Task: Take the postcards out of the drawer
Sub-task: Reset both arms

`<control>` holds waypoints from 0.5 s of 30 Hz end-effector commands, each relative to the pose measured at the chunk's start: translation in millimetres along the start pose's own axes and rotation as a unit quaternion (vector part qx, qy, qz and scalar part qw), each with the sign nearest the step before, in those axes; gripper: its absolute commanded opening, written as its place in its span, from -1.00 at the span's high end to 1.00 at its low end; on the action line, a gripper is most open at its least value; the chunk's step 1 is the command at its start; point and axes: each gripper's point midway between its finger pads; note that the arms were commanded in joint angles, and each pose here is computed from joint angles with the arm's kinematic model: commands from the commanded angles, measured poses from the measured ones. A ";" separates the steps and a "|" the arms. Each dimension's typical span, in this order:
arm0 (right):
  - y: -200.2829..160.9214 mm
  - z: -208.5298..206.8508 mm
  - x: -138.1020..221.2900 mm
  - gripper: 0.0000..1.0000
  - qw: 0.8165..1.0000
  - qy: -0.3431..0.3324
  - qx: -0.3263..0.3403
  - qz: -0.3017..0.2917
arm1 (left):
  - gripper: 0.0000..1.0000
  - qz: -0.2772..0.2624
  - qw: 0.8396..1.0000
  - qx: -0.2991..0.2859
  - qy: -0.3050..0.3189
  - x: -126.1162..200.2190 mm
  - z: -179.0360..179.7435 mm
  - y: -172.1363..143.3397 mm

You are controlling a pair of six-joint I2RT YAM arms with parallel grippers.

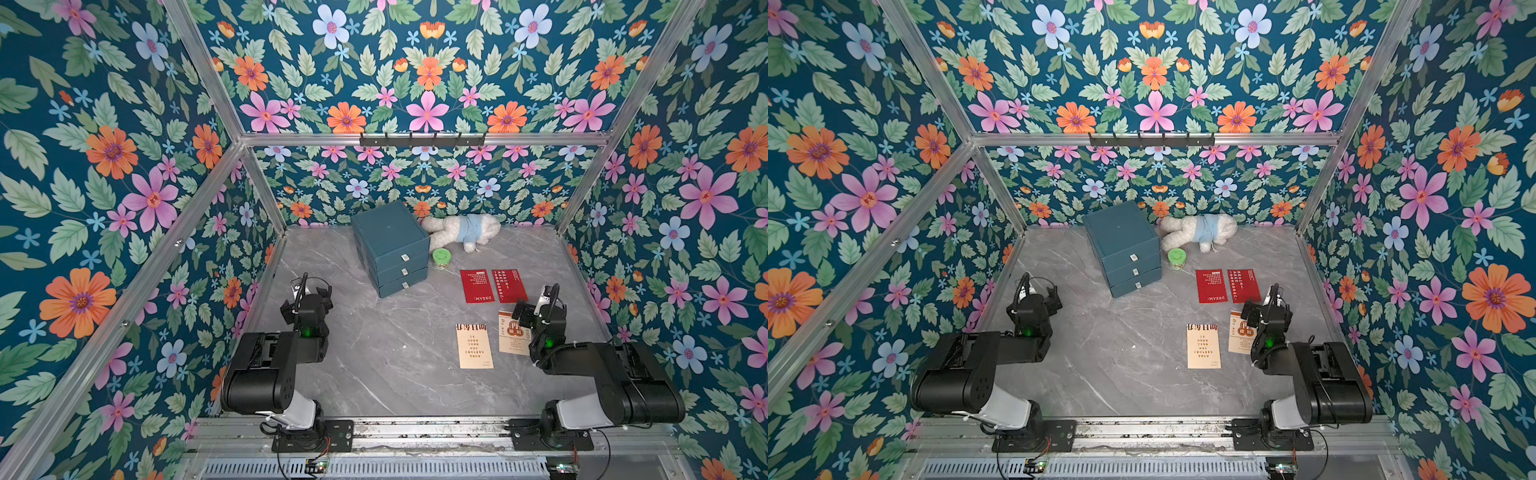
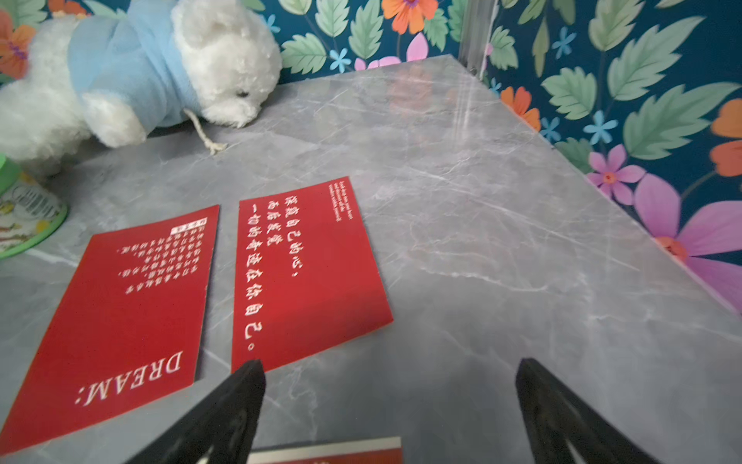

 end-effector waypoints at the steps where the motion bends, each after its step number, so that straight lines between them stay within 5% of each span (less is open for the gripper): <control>1: 33.2 9.7 -2.3 -0.99 0.998 0.028 0.013 -0.059 | -0.95 -0.043 0.997 -0.010 -0.065 2.4 -24.4 21.3; 6: 36.9 16.7 -8.5 -0.99 0.997 0.046 0.024 -0.051 | -0.96 -0.075 0.993 -0.009 -0.093 11.0 -26.3 18.6; 15: 35.6 17.0 -8.2 -0.99 0.998 0.047 0.023 -0.046 | -1.00 -0.053 0.994 -0.015 -0.095 9.4 -28.2 12.0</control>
Point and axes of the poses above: each gripper's point midway between its finger pads, its own x axis back along the fingers, its own z axis along the line the jaws close on, y = z × x, and after that the axes turned 12 degrees about x, right-handed
